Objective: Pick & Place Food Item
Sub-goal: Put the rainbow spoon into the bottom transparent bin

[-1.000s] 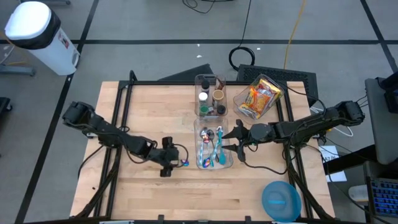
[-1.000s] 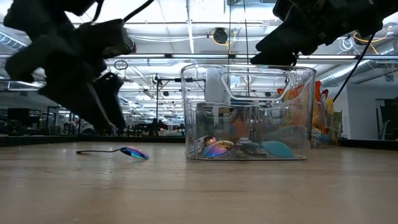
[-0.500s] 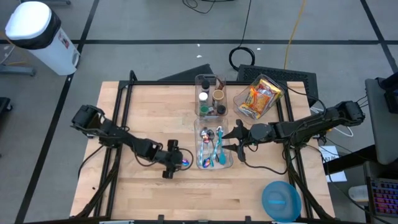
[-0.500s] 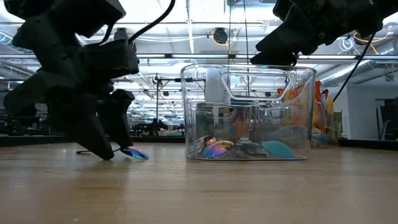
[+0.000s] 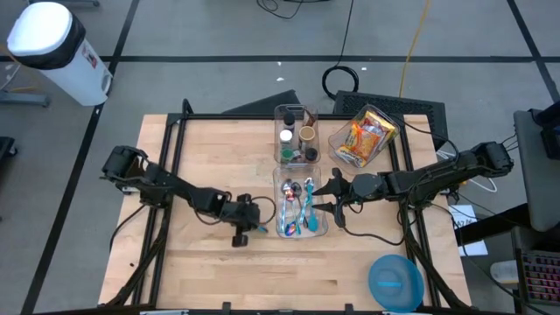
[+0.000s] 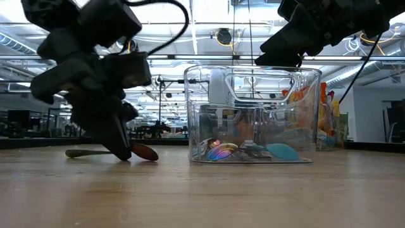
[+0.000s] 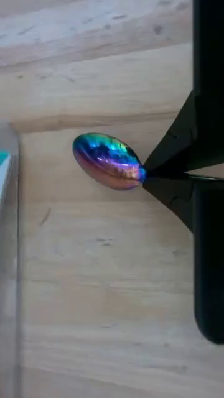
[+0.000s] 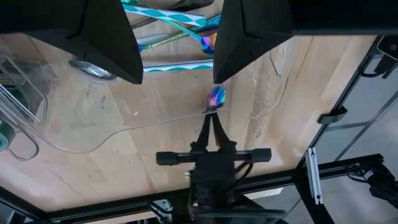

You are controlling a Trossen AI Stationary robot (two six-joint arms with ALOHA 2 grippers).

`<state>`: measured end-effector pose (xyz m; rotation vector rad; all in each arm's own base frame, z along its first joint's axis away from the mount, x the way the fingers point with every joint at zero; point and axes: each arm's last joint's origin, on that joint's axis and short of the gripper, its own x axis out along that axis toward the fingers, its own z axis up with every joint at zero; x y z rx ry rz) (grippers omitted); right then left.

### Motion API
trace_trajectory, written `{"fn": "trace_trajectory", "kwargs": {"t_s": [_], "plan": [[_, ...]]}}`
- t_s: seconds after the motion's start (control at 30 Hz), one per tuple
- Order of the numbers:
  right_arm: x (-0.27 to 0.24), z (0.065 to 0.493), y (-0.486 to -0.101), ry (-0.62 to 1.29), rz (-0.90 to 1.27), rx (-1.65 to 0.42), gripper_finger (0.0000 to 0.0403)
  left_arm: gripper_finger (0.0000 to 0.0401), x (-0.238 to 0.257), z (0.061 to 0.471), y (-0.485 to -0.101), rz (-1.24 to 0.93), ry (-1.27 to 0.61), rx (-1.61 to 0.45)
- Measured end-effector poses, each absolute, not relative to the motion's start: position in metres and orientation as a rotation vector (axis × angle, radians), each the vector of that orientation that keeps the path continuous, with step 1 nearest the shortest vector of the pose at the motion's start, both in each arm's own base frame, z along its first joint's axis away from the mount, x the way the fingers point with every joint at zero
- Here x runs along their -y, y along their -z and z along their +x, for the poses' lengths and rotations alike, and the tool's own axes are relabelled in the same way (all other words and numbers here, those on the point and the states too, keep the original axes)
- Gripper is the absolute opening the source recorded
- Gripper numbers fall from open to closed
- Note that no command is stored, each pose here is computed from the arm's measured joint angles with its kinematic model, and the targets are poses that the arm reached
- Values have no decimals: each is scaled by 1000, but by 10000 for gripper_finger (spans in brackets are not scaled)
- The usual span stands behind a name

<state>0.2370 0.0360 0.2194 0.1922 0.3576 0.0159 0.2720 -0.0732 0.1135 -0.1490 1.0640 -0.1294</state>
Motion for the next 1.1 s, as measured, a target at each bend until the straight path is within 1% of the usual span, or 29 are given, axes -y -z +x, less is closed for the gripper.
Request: {"fn": "trace_trajectory", "kwargs": {"t_s": [0.07,0.13,0.23,0.37,0.5,0.63,0.7,0.77,0.87,1.1], "plan": [[-36,237,-219,-16,192,-358,187,19,69,271,-120,-201,112,-1062],[-36,237,-219,-16,192,-358,186,14,67,267,-128,-224,102,-1058],[-36,237,-219,-16,192,-358,185,6,73,257,-147,-204,100,-1027],[-36,237,-219,-16,192,-358,184,7,85,238,-171,-129,6,-955],[-36,237,-219,-16,192,-358,181,6,106,231,-200,-52,86,-737],[-36,238,-222,-20,192,-330,181,5,120,236,-226,54,178,-453],[-37,239,-226,-31,175,-287,180,5,119,243,-238,65,184,-322],[-39,240,-231,-47,148,-234,180,7,114,250,-248,22,160,-208],[-45,241,-239,-78,100,-152,180,4,106,259,-252,-46,119,-136],[-67,256,-237,-93,-38,43,182,4,97,284,-237,-122,31,-61]]}}
